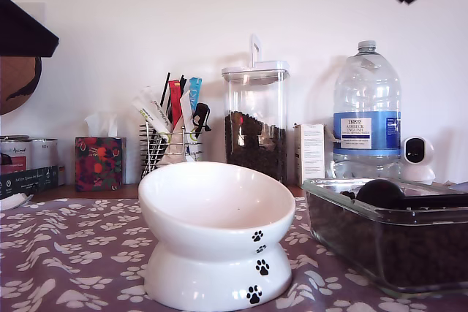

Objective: Measure one spoon of cat food and pour it into the food bowl

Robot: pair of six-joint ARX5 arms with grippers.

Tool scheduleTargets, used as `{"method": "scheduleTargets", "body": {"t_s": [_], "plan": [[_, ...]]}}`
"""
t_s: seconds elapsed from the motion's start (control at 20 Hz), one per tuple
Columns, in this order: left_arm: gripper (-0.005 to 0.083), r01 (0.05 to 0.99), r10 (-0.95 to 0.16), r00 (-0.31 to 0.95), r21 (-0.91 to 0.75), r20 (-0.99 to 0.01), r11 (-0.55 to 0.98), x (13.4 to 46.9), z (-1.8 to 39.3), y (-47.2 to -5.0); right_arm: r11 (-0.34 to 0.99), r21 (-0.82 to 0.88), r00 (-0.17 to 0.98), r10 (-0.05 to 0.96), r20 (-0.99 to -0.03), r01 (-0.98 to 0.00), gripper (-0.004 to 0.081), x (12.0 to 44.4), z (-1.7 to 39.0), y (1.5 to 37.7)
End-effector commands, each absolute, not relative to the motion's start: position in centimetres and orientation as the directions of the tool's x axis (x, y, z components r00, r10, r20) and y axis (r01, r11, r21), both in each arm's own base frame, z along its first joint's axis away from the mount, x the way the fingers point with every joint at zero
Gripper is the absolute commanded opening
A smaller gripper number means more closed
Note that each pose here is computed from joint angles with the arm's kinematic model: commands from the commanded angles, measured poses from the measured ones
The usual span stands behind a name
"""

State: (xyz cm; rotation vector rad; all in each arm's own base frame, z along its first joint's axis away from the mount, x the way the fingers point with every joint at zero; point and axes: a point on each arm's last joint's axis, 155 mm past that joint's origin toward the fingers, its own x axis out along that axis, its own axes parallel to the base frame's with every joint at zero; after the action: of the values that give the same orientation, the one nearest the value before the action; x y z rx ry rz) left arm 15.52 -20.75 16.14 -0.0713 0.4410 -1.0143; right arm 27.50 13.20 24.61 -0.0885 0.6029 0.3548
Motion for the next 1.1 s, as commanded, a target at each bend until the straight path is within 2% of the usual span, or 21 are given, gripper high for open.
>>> {"method": "scheduleTargets", "body": {"t_s": [0.0,0.15,0.25,0.35,0.5,0.6,0.7,0.75,0.85,0.95,1.05], "plan": [[-0.0019,0.806,-0.835,0.448,-0.259,-0.319,0.532,15.6,16.2,-20.9,0.937,0.024,0.789,0.307,-0.532,-0.348,-0.0013,27.4,22.5,13.3],[-0.0019,0.806,-0.835,0.448,-0.259,-0.318,0.532,15.6,16.2,-20.9,0.935,0.032,0.844,0.334,-0.42,-0.354,-0.0013,26.7,21.8,13.2],[-0.0019,0.806,-0.835,0.448,-0.259,-0.319,0.532,15.6,16.2,-20.9,0.927,0.031,0.85,0.356,-0.388,-0.374,-0.0013,25.6,20.8,13.1],[-0.0019,0.806,-0.835,0.448,-0.259,-0.319,0.532,15.6,16.2,-20.9,0.932,0.04,0.839,0.341,-0.423,-0.359,-0.0012,24.3,18.8,12.4],[-0.0019,0.806,-0.835,0.448,-0.259,-0.318,0.531,15.6,16.2,-20.9,0.92,0.026,0.792,0.35,-0.501,-0.391,-0.0012,21.8,16.8,11.9],[-0.0019,0.806,-0.835,0.448,-0.259,-0.318,0.531,15.6,16.2,-20.9,0.905,0.053,0.727,0.374,-0.576,-0.423,0.0047,20.0,14.9,12.3],[-0.0019,0.806,-0.835,0.448,-0.259,-0.318,0.531,15.6,16.2,-20.9,0.886,0.103,0.695,0.422,-0.582,-0.452,0.009,19.3,14.8,13.5],[-0.0019,0.807,-0.836,0.448,-0.26,-0.318,0.531,15.6,16.2,-20.9,0.888,0.12,0.684,0.422,-0.595,-0.444,0.0092,19.1,14.4,13.6],[-0.0019,0.807,-0.835,0.448,-0.259,-0.318,0.531,15.6,16.2,-20.9,0.907,0.18,0.644,0.4,-0.652,-0.381,0.017,18.8,12.9,13.6],[-0.0019,0.806,-0.835,0.448,-0.259,-0.318,0.531,15.6,16.2,-20.9,0.931,0.17,0.574,0.335,-0.747,-0.322,0.0182,18.0,10.3,12.9],[-0.0019,0.807,-0.836,0.448,-0.259,-0.317,0.531,15.6,16.2,-20.9,0.941,0.139,0.523,0.29,-0.801,-0.309,0.0215,17.9,8.6,12.9]]}}
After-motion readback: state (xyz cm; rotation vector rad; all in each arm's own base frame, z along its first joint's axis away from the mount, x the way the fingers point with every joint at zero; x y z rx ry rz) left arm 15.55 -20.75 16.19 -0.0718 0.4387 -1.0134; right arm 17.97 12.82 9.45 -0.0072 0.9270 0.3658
